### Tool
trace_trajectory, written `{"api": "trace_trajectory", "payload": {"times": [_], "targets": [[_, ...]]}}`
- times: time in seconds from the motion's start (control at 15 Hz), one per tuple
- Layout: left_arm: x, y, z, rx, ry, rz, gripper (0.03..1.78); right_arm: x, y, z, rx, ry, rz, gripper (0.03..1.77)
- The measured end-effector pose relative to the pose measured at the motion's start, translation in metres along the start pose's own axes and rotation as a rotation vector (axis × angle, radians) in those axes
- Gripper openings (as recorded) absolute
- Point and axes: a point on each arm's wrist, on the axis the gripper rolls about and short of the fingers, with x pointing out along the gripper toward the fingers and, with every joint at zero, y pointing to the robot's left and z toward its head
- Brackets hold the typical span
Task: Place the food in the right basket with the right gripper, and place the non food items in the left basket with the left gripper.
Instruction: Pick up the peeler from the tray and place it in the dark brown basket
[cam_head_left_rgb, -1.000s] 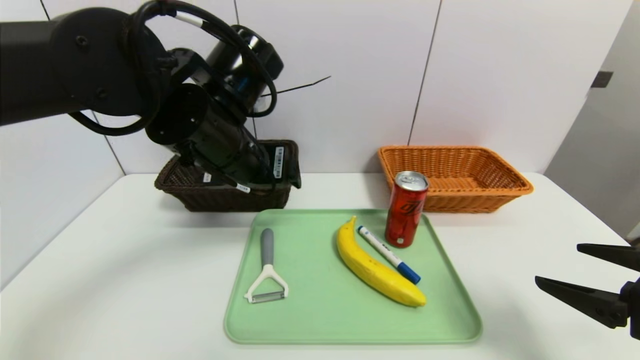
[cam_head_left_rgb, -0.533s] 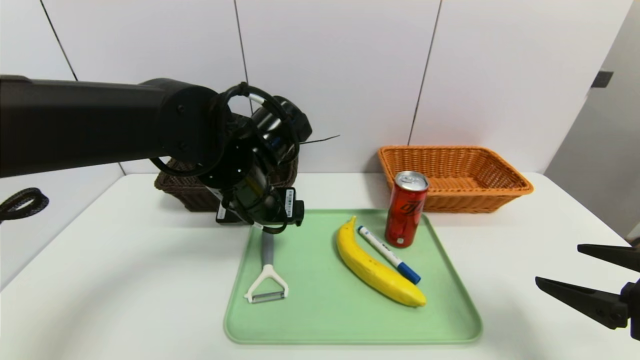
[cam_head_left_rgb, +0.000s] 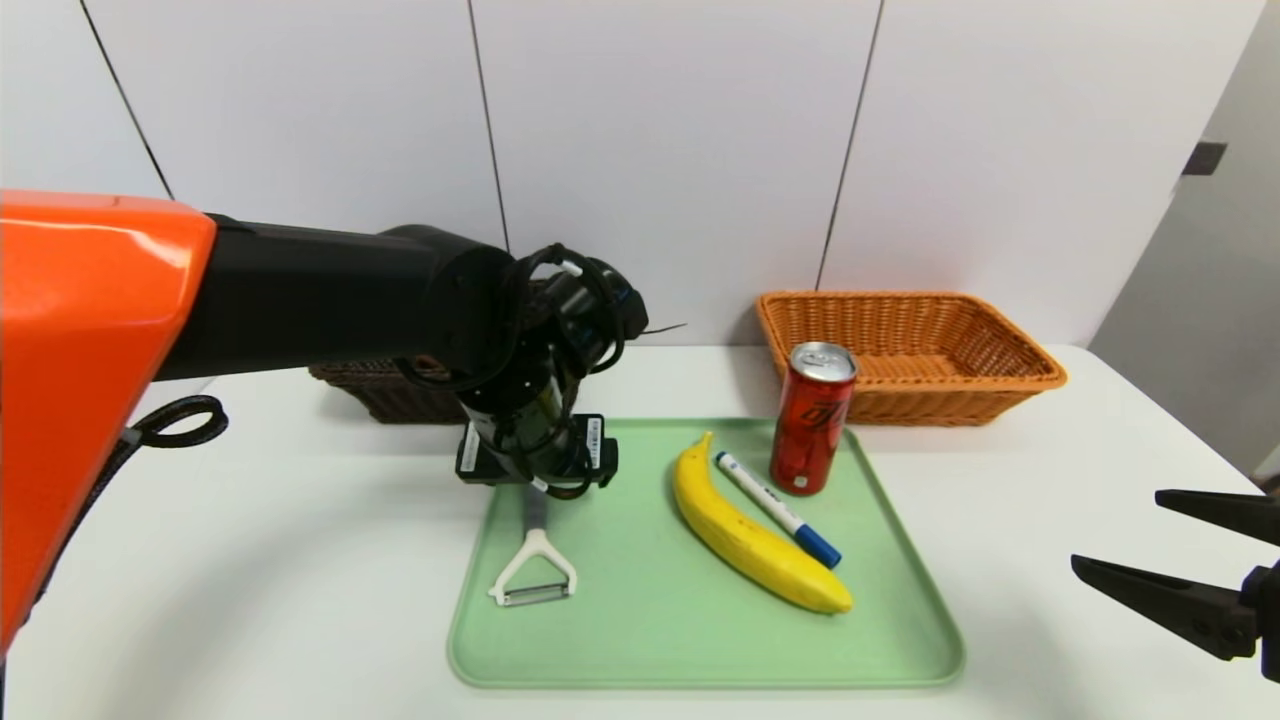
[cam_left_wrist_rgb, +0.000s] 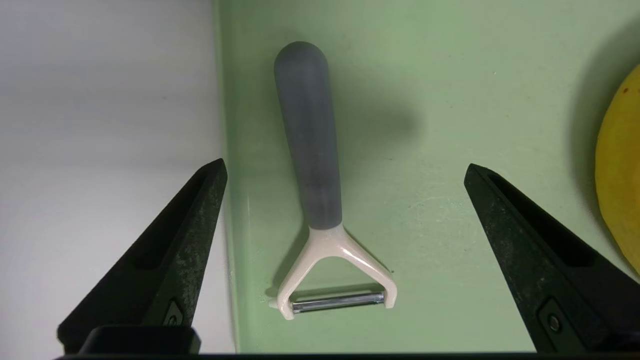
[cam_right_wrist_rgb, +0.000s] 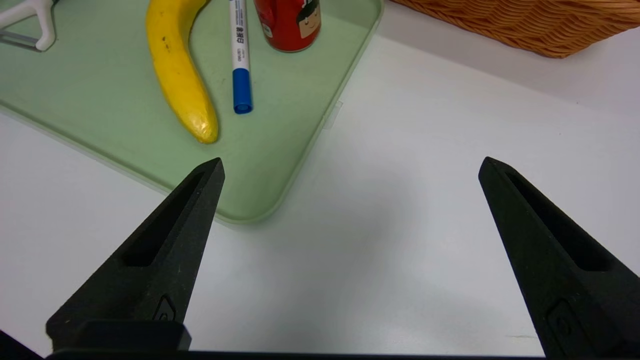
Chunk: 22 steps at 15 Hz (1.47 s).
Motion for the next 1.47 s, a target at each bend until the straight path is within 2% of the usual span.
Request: {"api": "trace_trajectory", "payload": {"times": [0.47, 1.33, 1.47], "targets": [[0.017, -0.007, 0.000, -0.004, 0.005, -0.004, 1.69, 0.000, 0.001, -0.002, -0.001, 0.002, -0.001, 1.75], [0.028, -0.010, -0.002, 0.003, 0.029, 0.003, 1.69, -0.002, 0.001, -0.001, -0.005, -0.005, -0.002, 1.75], [0.030, -0.010, -0.002, 0.004, 0.034, 0.002, 1.35, -0.002, 0.001, -0.001, -0.005, -0.004, -0.002, 1.75]]}}
